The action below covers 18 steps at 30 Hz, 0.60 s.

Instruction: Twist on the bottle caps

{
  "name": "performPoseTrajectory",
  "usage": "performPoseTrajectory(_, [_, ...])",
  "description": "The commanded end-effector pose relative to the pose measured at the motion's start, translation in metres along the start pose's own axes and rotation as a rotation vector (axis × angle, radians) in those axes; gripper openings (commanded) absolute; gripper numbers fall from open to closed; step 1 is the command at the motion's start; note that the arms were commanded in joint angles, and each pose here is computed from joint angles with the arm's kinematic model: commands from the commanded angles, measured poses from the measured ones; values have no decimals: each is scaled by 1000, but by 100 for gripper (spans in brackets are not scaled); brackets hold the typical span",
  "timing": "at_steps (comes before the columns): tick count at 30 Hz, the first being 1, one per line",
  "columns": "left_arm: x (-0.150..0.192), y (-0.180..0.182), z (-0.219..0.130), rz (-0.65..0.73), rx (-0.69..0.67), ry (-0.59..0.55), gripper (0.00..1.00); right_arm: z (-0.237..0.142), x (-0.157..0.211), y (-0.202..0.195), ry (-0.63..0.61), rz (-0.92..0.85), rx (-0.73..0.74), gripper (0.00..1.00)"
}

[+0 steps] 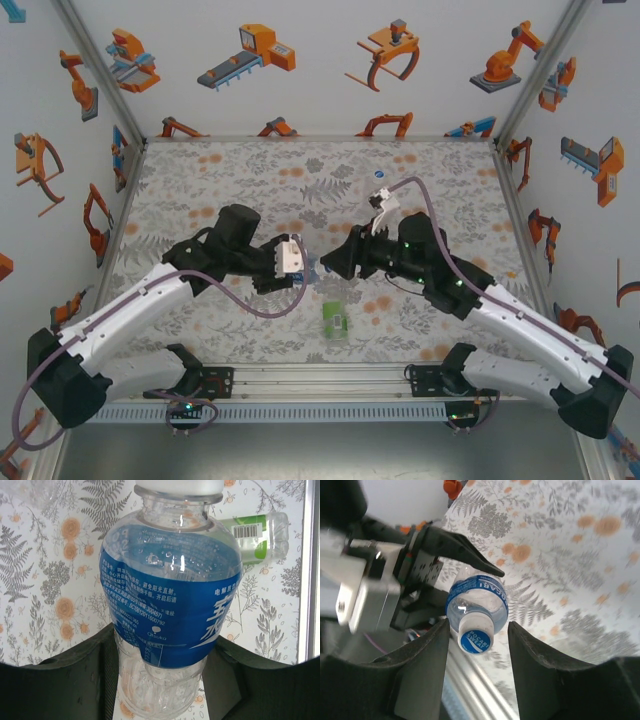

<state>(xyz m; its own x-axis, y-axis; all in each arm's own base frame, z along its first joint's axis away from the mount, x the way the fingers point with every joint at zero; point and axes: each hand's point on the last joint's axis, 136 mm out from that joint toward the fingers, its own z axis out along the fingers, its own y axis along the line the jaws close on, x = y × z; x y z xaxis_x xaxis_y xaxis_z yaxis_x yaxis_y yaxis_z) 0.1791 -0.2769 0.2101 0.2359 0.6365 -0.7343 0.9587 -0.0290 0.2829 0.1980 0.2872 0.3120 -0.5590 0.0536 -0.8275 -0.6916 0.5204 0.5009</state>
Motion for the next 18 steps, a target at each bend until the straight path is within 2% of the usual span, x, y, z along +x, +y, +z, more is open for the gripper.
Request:
performPoseTrajectory(1, [-22,-2,-10,48,10,-87,0,-15,-7,35,3,-469,-145,49])
performPoseTrajectory(6, [-26,-7,-12,58,30,-109,0,-34,21,72,69,-909,-425,50])
performPoseTrajectory(9, [-27,-11,-13,64,47,-116,0,-40,33,79,60,-1082,-517,50])
performPoseTrajectory(18, [-33,-19,-17,78,84,-156,0,-30,31,78,37,-1135,-517,49])
